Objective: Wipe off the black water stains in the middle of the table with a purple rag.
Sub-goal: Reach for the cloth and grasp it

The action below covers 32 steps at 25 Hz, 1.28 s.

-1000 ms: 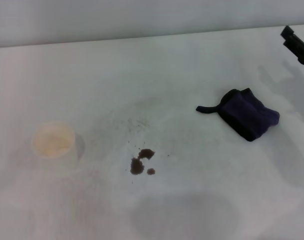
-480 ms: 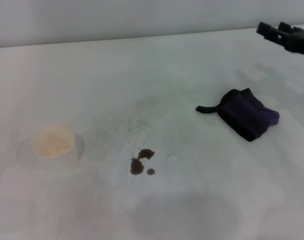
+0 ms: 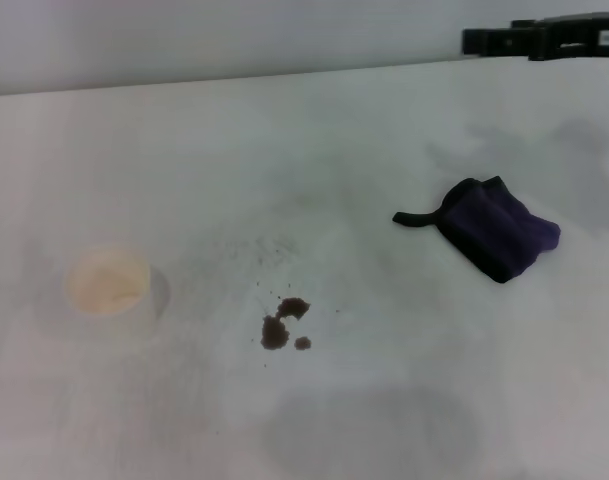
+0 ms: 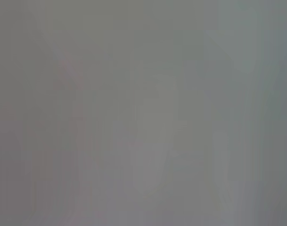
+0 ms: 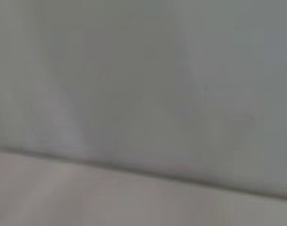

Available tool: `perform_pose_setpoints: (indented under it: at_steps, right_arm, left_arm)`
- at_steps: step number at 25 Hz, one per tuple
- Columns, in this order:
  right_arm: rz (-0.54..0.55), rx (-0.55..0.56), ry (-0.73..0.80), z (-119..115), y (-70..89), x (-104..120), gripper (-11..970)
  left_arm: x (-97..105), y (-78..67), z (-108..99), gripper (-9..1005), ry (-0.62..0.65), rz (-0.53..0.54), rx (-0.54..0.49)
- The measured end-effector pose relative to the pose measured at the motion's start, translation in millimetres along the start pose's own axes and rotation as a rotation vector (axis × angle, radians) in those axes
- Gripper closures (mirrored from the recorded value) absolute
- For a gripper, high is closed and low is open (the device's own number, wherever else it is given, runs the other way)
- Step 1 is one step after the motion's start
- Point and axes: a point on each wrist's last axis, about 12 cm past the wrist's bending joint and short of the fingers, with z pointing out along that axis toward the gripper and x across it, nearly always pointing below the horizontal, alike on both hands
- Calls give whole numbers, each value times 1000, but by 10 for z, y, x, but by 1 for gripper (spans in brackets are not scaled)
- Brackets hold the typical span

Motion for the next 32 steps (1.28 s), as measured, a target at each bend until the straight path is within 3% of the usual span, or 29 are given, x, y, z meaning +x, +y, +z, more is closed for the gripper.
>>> perform_pose_setpoints:
  at_steps: [5,10,17,23,32]
  right_arm:
    - [-36,77,176,104,66,-113,136]
    - [-37,144,290,141,42,-69,151]
    - [-24,180,453,192,179,-77,172]
    - [-102,284,626,430,324,-51,232]
    - [-141,283,743,865,292,85,251]
  left_arm:
    - [-157,-84,-35,117,-143,55,63]
    - [-267,-122,-31,118,-240,78,87]
    - [-114,-62,29,119,-108,68,25]
    - [-4,-46,40,120,-28,52,-9]
    - [67,-62,22,120,16,38,-19]
